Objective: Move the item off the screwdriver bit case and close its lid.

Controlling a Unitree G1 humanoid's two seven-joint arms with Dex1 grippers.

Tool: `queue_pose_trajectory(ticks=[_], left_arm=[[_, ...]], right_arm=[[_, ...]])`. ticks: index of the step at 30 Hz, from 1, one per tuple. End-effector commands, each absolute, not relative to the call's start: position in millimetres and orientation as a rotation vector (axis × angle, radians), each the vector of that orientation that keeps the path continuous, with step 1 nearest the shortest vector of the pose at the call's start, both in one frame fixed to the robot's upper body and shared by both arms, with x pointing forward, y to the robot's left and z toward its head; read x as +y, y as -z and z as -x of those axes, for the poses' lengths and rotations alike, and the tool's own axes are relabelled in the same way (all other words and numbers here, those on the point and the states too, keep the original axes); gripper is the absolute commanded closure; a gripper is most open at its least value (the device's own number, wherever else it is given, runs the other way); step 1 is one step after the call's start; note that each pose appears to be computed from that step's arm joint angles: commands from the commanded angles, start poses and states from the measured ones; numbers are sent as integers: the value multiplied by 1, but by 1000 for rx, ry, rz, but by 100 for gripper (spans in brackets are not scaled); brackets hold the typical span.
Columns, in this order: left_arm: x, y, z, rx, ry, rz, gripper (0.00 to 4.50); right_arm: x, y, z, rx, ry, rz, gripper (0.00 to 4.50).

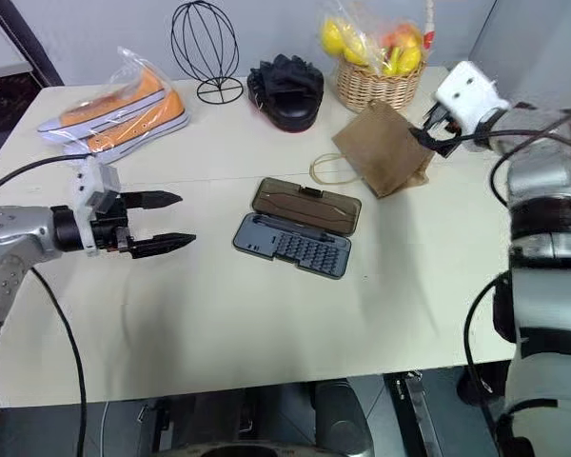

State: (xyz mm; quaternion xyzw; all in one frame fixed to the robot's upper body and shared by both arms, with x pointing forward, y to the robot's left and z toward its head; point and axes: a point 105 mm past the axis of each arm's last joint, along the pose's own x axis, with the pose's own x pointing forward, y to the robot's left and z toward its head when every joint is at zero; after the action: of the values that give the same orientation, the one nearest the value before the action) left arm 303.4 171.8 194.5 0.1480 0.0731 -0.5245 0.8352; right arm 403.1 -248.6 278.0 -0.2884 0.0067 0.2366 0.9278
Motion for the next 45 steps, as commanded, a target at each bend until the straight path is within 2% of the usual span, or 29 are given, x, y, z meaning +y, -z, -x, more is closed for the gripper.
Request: queue_pose_trajectory(ticks=[1, 4, 7, 11, 20, 23, 30, 34, 41, 45], left_arm=[[159, -191, -310, 153, 1189, -363, 0], [150, -190, -318, 152, 1237, -374, 0], [142, -193, -317, 145, 1298, -369, 0], [139, -194, -313, 152, 1349, -407, 0], [141, -202, -302, 146, 1351, -397, 0], [141, -203, -298, 146, 1346, -385, 0], [145, -206, -296, 147, 1314, -381, 0], [151, -209, -294, 152, 1297, -374, 0], [167, -217, -287, 168, 1266, -370, 0], [173, -222, -275, 192, 1277, -370, 0]], right_arm=[[-196, -264, -351, 90, -766, 408, 5], [-186, -236, -342, 157, -752, 409, 5], [-181, -221, -347, 191, -739, 390, 5], [-179, -205, -377, 235, -727, 498, 5], [-177, -157, -421, 420, -804, 584, 5], [-177, -147, -428, 434, -798, 578, 97], [-180, -133, -430, 448, -812, 586, 445], [-176, -133, -428, 404, -861, 619, 445], [-150, -139, -407, 263, -1110, 704, 445], [-135, -142, -394, 203, -1239, 727, 445]])
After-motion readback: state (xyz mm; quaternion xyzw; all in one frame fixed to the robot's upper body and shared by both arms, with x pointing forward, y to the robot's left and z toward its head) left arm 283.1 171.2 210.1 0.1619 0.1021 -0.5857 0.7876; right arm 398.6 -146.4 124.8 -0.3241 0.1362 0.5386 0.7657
